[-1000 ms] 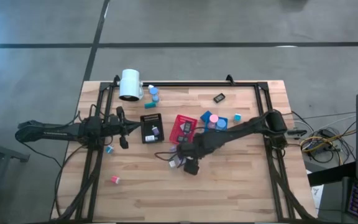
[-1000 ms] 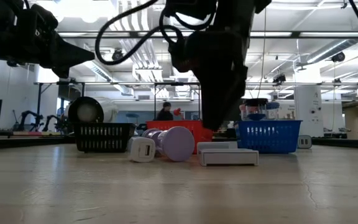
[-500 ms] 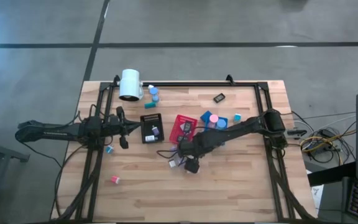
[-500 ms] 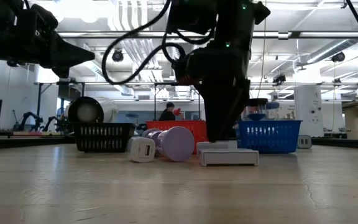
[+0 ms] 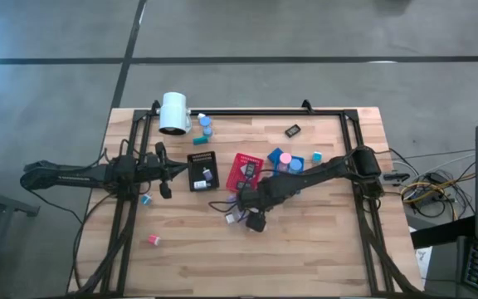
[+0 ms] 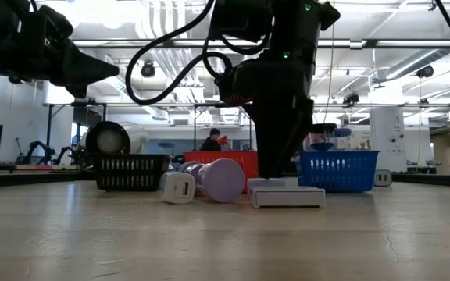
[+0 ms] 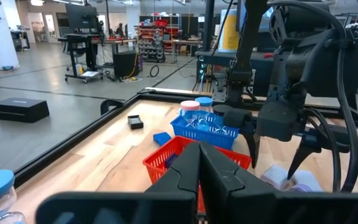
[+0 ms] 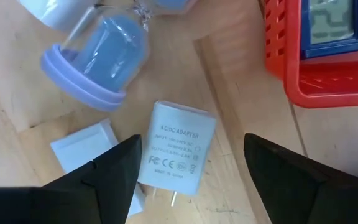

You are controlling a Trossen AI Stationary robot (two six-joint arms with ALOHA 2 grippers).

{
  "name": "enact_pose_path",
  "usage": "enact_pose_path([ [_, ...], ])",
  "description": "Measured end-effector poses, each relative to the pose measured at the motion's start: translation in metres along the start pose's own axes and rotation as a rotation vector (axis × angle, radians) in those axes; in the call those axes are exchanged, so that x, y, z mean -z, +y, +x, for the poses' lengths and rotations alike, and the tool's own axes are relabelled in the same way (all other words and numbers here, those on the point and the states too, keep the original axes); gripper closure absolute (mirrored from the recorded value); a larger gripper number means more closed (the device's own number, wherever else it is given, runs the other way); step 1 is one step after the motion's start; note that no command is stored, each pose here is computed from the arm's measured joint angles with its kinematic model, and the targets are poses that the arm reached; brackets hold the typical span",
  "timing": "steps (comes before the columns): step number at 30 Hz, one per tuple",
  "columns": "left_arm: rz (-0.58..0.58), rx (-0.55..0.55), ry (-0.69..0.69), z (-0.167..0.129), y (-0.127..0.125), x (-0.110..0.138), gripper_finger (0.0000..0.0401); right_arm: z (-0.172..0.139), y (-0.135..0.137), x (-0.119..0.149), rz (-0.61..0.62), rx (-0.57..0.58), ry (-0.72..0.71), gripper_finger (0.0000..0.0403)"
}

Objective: Pick & Place Office items
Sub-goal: Put the white charger adapter into the black bin

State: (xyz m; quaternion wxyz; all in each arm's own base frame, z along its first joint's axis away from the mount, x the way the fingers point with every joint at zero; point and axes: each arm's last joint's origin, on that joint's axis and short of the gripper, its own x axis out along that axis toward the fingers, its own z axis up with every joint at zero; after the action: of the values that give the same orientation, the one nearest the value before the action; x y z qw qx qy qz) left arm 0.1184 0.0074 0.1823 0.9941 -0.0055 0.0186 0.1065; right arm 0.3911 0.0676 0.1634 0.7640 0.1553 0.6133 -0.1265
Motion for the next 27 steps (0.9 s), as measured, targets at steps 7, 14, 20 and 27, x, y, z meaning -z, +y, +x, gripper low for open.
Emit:
enact_pose_path([
  [7, 0.0, 0.0, 0.0, 0.0, 0.0, 0.0, 0.0389, 0.003, 0.0, 0.003, -0.056, -0.026, 0.031, 0.0133],
  [14, 0.0, 0.0, 0.0, 0.0, 0.0, 0.0, 0.0389, 0.003, 0.0, 0.001, -0.13, -0.038, 0.013, 0.0141],
  [20, 0.0, 0.0, 0.0, 0.0, 0.0, 0.0, 0.0389, 0.006, 0.0, 0.003, -0.12, -0.046, 0.01, 0.0145],
  [27, 0.0, 0.0, 0.0, 0.0, 0.0, 0.0, 0.0389, 0.015, -0.003, 0.008, -0.079, -0.042, 0.009, 0.0151],
])
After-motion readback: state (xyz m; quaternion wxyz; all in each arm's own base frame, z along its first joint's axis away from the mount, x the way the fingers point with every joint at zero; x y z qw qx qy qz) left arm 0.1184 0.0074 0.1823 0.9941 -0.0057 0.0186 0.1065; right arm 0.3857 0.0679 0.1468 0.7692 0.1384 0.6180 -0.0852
